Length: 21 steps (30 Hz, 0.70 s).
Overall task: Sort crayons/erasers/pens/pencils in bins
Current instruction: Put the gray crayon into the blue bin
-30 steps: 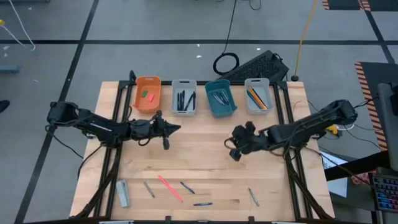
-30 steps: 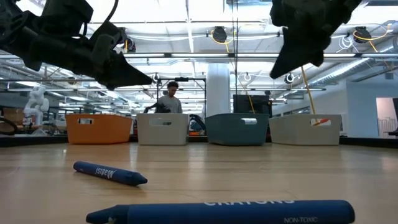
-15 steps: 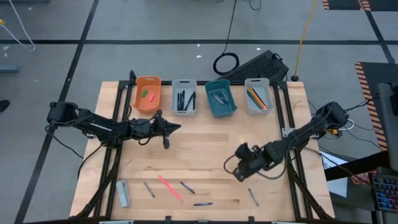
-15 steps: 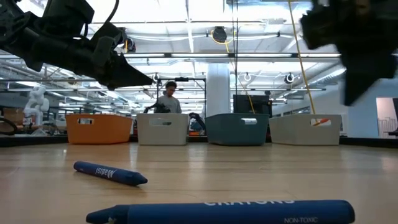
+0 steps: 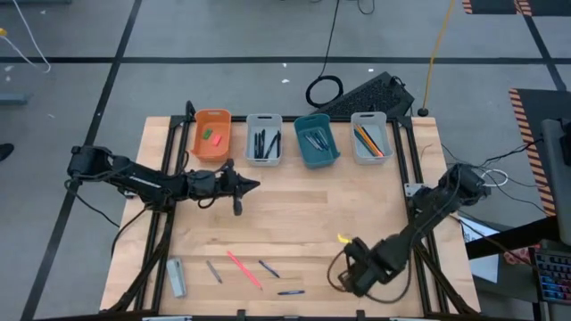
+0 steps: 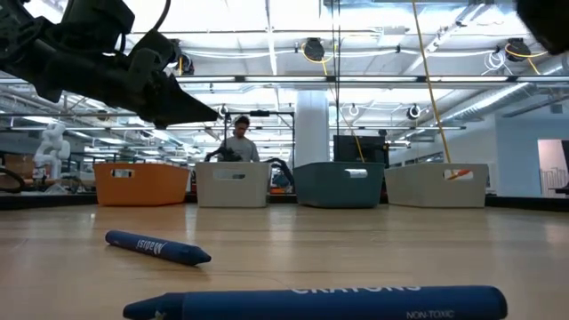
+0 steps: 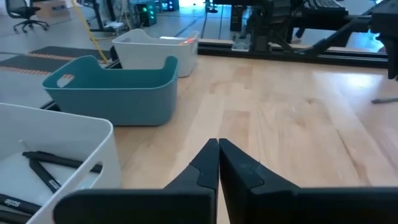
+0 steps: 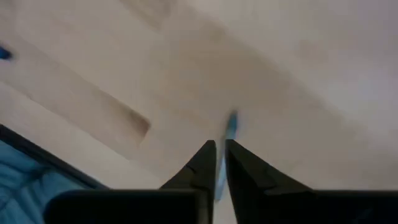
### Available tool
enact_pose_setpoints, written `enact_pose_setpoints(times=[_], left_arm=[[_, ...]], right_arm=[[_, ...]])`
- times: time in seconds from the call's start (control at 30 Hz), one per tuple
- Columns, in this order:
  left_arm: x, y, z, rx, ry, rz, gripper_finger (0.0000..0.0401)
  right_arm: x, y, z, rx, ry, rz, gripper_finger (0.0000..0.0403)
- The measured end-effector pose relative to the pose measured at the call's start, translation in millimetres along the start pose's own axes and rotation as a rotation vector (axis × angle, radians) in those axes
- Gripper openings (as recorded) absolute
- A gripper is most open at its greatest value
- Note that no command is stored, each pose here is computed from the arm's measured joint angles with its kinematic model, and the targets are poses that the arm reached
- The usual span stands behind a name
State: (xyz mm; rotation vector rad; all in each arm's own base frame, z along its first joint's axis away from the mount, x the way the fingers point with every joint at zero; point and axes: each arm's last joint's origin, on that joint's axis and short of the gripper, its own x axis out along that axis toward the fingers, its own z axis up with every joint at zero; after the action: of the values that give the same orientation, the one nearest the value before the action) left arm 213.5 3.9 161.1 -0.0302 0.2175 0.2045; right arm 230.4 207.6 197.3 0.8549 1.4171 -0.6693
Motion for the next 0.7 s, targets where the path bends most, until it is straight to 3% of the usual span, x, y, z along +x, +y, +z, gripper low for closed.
enact_pose_setpoints(times=[0.17, 0.37, 0.57, 0.7], left_arm=[[-0.8, -4.0, -1.0, 0.004, 0.008, -0.018, 0.0006], [-1.9, -9.2, -1.3, 0.007, 0.008, -0.042, 0.0019], [-2.8, -12.9, -1.3, 0.01, 0.007, -0.044, 0.0004], [-3.4, -14.9, -1.5, 0.012, 0.007, -0.048, 0.0014]], right_arm=[[19.7, 2.0, -20.5, 0.091, -0.001, -0.044, 0.0077], [40.7, 4.2, -27.1, 0.104, -0.014, -0.096, 0.0116], [54.9, 3.0, -25.6, 0.095, -0.047, -0.158, 0.0114], [60.6, 5.6, -25.8, 0.07, -0.053, -0.155, 0.0096]])
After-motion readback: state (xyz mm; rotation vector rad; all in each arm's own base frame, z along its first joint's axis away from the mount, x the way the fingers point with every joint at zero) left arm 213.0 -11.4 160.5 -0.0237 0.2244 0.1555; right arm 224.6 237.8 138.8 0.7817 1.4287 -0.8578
